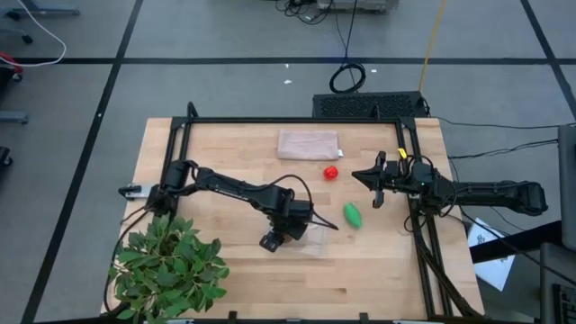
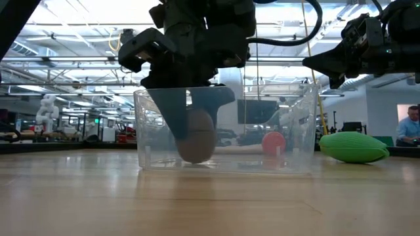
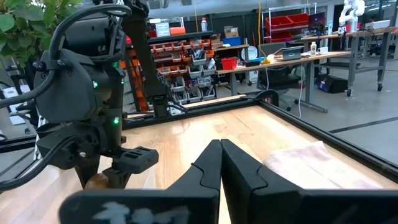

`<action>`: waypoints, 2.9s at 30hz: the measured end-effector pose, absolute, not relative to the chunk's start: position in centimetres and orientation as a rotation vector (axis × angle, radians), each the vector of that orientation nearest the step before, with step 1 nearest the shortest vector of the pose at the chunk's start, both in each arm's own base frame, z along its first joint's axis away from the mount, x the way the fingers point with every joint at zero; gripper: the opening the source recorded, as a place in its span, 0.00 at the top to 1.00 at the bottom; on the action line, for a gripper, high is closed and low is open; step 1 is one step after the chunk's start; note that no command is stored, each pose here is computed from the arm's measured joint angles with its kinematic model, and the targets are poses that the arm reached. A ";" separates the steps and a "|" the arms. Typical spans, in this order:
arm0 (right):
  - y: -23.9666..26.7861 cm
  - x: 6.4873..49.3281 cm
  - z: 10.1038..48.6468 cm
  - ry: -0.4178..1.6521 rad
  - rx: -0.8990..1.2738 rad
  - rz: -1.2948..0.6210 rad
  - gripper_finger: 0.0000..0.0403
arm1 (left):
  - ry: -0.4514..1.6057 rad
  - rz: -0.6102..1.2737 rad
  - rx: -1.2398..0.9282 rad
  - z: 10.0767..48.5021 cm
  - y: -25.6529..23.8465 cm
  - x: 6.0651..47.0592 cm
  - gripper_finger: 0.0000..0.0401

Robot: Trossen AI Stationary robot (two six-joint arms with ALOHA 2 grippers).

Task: Pick and placing Produce into tupperware
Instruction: Put the kiwi into the transparent bin, then put the tomato into the transparent bin

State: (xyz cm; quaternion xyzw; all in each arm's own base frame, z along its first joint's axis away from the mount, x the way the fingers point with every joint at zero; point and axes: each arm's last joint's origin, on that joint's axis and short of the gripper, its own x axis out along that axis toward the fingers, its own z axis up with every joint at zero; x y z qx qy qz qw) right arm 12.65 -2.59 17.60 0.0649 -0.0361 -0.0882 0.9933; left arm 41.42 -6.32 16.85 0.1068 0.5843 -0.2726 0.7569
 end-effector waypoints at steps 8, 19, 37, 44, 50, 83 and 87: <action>-2.6 12.6 17.6 -0.072 0.130 -0.177 1.00 | 1.265 -0.580 0.245 16.8 -6.3 41.5 0.37; -2.6 12.6 17.6 -0.073 0.130 -0.177 1.00 | 1.282 -0.547 0.231 16.6 -6.2 41.5 0.27; -2.6 12.6 17.6 -0.073 0.137 -0.177 1.00 | 1.287 -0.513 0.250 16.6 -5.9 41.6 0.25; -2.6 12.6 17.6 -0.073 0.137 -0.176 1.00 | 1.267 -0.504 0.293 18.7 -5.5 42.3 0.25; -2.6 12.6 17.6 -0.073 0.137 -0.177 1.00 | 1.199 -0.491 0.365 22.9 -5.5 43.4 0.25; -2.6 12.6 17.6 -0.071 0.134 -0.177 1.00 | 1.062 -0.217 0.519 32.8 -2.2 40.3 0.98; -2.6 12.6 17.6 -0.071 0.134 -0.177 1.00 | 0.946 -0.127 0.460 37.3 -0.5 37.4 0.99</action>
